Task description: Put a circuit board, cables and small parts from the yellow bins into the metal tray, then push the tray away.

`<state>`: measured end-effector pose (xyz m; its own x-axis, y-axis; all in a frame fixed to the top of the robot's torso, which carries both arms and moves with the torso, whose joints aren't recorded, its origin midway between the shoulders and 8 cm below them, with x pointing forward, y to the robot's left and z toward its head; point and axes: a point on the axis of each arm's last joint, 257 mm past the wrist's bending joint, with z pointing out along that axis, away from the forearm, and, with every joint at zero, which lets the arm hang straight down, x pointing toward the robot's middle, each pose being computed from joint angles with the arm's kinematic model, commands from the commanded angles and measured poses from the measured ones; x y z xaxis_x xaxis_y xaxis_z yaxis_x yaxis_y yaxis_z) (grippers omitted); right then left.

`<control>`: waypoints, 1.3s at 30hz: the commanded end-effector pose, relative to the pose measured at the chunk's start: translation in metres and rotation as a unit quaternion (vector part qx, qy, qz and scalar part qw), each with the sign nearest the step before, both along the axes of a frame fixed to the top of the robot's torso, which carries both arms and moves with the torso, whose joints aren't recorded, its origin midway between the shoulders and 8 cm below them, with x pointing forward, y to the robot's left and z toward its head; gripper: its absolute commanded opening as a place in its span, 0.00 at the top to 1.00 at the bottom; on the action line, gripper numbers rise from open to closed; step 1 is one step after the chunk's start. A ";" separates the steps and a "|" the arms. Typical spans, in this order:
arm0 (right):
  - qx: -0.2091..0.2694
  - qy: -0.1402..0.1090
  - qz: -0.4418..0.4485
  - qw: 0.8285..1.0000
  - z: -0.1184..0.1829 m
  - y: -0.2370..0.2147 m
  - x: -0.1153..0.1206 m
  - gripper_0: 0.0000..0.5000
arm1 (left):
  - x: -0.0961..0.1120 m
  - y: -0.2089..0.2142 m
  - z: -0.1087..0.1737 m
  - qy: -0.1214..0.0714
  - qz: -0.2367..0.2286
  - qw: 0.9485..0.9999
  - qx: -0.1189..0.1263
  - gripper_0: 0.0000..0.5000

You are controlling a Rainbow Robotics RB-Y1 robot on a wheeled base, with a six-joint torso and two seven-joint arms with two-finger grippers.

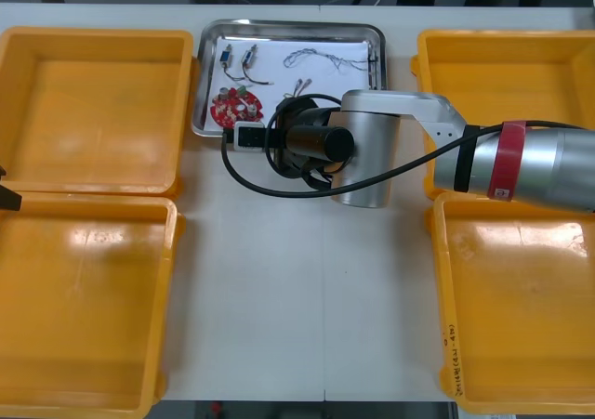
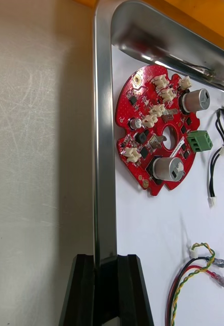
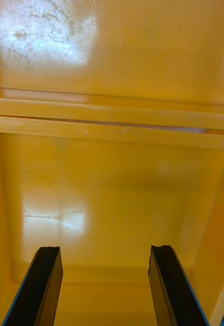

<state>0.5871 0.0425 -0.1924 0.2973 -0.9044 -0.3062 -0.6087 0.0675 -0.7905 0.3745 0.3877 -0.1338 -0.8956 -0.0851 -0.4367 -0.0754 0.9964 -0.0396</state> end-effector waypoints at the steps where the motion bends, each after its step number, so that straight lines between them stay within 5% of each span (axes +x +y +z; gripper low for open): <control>1: -0.010 -0.036 0.008 0.999 0.033 -0.002 0.015 1.00 | -0.005 0.007 0.010 -0.009 -0.037 0.999 0.032 0.00; 9: -0.011 -0.036 0.007 0.999 0.033 -0.003 0.016 1.00 | -0.005 0.007 0.010 -0.009 -0.037 0.999 0.032 0.00; 10: -0.010 -0.036 0.009 0.999 0.034 -0.002 0.015 0.83 | -0.005 0.007 0.010 -0.009 -0.037 0.999 0.032 0.00; 16: -0.012 -0.037 0.008 0.999 0.034 -0.003 0.016 0.34 | -0.005 0.007 0.010 -0.009 -0.037 0.999 0.032 0.00; 22: -0.015 -0.040 0.013 0.999 0.037 0.002 0.013 0.12 | -0.005 0.007 0.010 -0.009 -0.037 0.999 0.032 0.00; 28: -0.024 -0.031 0.001 0.999 0.045 0.007 -0.003 0.10 | -0.005 0.007 0.010 -0.009 -0.037 0.999 0.032 0.00; 39: -0.012 0.061 -0.035 0.997 0.072 0.024 -0.078 0.10 | -0.005 0.007 0.010 -0.009 -0.037 0.999 0.032 0.00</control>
